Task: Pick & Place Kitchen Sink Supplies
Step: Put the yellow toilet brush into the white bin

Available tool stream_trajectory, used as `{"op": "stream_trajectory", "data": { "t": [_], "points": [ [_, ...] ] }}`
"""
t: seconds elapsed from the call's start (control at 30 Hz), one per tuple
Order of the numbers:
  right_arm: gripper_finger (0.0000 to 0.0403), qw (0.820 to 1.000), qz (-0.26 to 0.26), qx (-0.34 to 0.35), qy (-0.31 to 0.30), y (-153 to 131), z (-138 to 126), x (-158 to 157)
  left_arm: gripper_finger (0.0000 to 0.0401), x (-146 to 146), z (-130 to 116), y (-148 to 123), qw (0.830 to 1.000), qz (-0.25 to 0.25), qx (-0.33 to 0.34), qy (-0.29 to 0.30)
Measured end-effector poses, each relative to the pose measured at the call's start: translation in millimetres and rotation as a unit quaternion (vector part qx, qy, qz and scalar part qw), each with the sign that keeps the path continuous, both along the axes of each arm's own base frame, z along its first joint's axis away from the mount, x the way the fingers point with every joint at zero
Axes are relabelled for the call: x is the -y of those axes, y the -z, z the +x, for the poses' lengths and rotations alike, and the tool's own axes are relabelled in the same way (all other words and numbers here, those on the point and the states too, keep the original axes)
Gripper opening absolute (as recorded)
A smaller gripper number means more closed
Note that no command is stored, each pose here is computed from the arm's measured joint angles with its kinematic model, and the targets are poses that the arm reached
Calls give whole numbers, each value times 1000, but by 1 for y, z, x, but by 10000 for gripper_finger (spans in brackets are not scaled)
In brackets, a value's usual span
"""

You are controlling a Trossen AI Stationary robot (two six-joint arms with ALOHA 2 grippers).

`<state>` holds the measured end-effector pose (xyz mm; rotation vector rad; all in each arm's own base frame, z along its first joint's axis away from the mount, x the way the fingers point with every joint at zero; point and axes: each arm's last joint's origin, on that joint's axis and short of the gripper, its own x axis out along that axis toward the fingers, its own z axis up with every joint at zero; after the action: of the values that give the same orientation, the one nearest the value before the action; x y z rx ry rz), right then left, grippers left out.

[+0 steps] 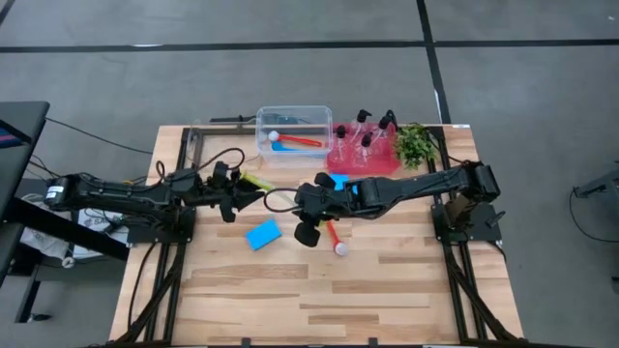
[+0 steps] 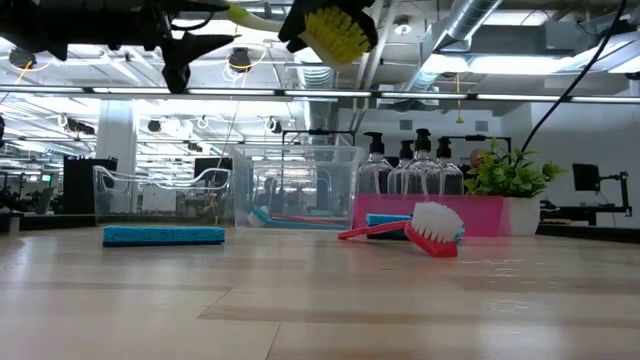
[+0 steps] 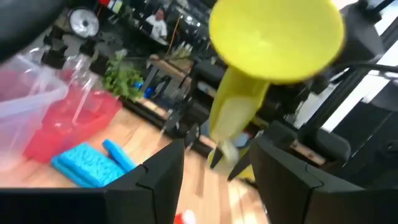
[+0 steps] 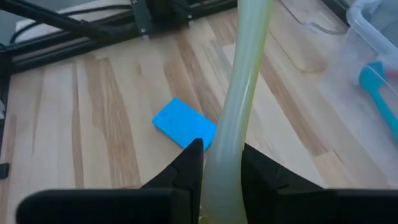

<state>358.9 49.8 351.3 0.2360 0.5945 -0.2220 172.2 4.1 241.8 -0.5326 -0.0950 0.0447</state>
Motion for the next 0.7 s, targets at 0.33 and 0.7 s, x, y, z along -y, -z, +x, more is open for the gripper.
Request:
{"op": "stream_trajectory", "data": {
  "t": [0.33,0.7],
  "points": [
    [70,1000,-3,26,-2,-4,4,3,186,-1,-1,-10,998,-14,55,-13],
    [70,999,-7,41,-5,-7,5,3,186,-3,-4,-20,993,-21,109,-50]
  ]
}}
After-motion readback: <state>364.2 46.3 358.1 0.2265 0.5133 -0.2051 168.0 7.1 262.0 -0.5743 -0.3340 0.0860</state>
